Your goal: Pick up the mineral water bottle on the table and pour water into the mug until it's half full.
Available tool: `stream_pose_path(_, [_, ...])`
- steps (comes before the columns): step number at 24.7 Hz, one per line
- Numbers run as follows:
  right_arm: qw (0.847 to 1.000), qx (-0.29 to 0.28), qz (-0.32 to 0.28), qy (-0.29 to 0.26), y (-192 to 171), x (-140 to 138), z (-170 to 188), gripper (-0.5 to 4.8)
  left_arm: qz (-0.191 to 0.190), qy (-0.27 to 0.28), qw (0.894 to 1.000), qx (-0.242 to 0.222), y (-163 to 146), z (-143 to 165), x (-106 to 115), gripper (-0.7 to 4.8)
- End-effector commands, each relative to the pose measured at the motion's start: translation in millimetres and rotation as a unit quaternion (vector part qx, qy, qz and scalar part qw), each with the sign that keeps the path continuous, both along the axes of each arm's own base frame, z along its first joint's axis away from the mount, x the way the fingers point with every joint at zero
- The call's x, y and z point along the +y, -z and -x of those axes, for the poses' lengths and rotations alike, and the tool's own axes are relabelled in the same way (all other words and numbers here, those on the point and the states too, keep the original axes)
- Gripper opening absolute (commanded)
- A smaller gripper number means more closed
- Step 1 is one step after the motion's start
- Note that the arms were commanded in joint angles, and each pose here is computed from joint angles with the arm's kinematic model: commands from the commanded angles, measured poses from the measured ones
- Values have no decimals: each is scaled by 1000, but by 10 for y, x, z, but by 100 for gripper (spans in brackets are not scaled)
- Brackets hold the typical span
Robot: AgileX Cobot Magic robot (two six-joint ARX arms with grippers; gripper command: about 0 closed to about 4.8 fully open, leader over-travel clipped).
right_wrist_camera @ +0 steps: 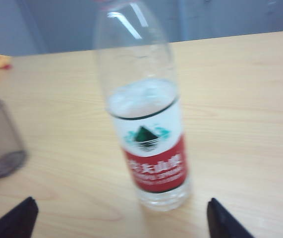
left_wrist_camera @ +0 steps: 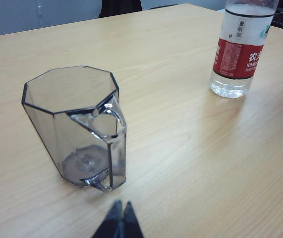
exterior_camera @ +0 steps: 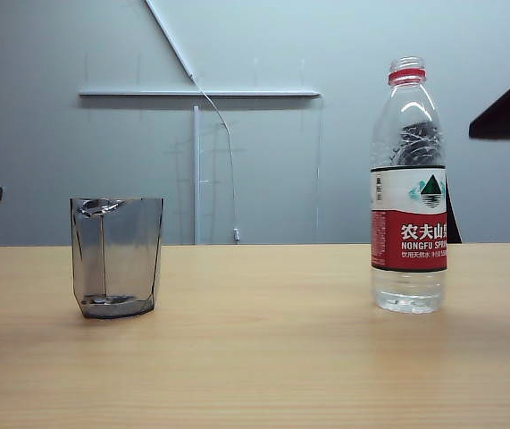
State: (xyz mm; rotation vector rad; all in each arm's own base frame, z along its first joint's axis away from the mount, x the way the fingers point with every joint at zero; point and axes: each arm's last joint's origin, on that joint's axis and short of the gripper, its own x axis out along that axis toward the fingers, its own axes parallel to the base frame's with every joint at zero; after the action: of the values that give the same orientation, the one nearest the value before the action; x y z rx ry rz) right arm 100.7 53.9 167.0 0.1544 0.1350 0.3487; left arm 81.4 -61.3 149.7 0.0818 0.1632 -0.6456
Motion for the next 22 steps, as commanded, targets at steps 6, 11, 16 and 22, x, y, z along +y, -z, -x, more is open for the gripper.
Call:
stream_pose_path(6, [999,-39,36,14,24,156,-334,479,6,1,1000,-5,-20,-1,-3,-2])
stream_pose_path(11, [998,-48,31,17,163,274,-576,479,6,1,1000,-5,-20,-1,-2,-2])
stream_pose_path(16, [998,-50,30,30,319,420,-855,479,6,1,1000,-5,-20,-1,-2,-2])
stream_pose_path(22, [997,-43,30,60,411,527,-1084,479,6,1,1000,-5,-20,-1,-2,-2])
